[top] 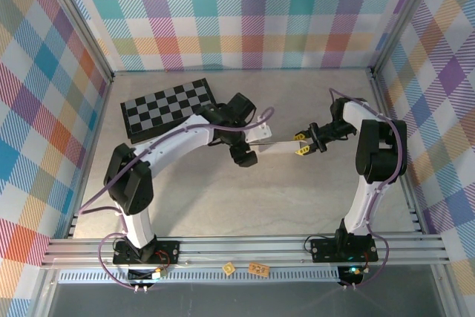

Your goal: Fold the paper box

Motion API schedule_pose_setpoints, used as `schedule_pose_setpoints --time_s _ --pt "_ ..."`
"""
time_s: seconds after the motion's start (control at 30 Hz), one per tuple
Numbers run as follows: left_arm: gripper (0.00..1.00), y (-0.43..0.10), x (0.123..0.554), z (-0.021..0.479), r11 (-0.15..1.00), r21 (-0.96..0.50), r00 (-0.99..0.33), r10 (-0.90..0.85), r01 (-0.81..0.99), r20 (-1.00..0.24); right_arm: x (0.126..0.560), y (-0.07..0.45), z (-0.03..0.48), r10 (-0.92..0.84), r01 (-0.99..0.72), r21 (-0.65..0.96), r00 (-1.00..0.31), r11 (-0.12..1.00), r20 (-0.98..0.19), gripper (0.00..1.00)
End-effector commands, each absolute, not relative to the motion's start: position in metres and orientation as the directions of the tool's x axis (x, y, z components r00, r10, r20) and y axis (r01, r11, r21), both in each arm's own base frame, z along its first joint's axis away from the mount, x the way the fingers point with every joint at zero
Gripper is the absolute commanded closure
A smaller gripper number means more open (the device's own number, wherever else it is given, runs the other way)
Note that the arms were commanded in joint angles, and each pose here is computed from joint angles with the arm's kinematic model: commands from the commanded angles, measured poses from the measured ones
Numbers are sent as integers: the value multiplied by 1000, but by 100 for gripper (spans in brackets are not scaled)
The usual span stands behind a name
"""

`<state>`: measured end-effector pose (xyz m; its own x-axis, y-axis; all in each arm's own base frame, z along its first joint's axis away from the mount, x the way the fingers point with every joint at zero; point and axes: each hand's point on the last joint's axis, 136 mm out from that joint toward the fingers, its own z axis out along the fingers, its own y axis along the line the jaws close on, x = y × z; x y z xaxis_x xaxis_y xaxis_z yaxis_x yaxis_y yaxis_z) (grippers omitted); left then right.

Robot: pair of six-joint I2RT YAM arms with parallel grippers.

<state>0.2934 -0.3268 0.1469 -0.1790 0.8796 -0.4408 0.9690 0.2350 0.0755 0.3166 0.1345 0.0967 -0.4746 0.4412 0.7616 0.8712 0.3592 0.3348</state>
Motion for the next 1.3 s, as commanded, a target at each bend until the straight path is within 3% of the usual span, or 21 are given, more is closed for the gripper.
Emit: schedule_pose_setpoints --time_s 0.0,0.33,0.77,0.87,1.03,1.13,1.27 --pt "17 -342 295 144 156 148 -81 906 977 -416 315 133 99 434 878 317 -458 359 776 71" --pt "27 -361 303 134 166 197 -67 901 966 -429 314 135 99 428 887 315 -443 338 788 71" --pt "58 -362 281 123 144 63 -106 904 988 -414 314 136 98 431 893 315 -434 320 791 66" --pt "59 -361 278 124 147 48 -114 903 988 -413 315 136 99 432 894 318 -434 316 791 60" --pt "60 -358 272 123 150 19 -130 906 988 -404 316 136 102 438 892 326 -440 313 784 59" --pt "57 -356 270 122 154 14 -136 907 988 -399 317 136 102 440 895 325 -435 306 786 63" --pt "47 -357 268 119 149 30 -125 912 988 -391 318 137 102 440 899 323 -428 296 789 69"
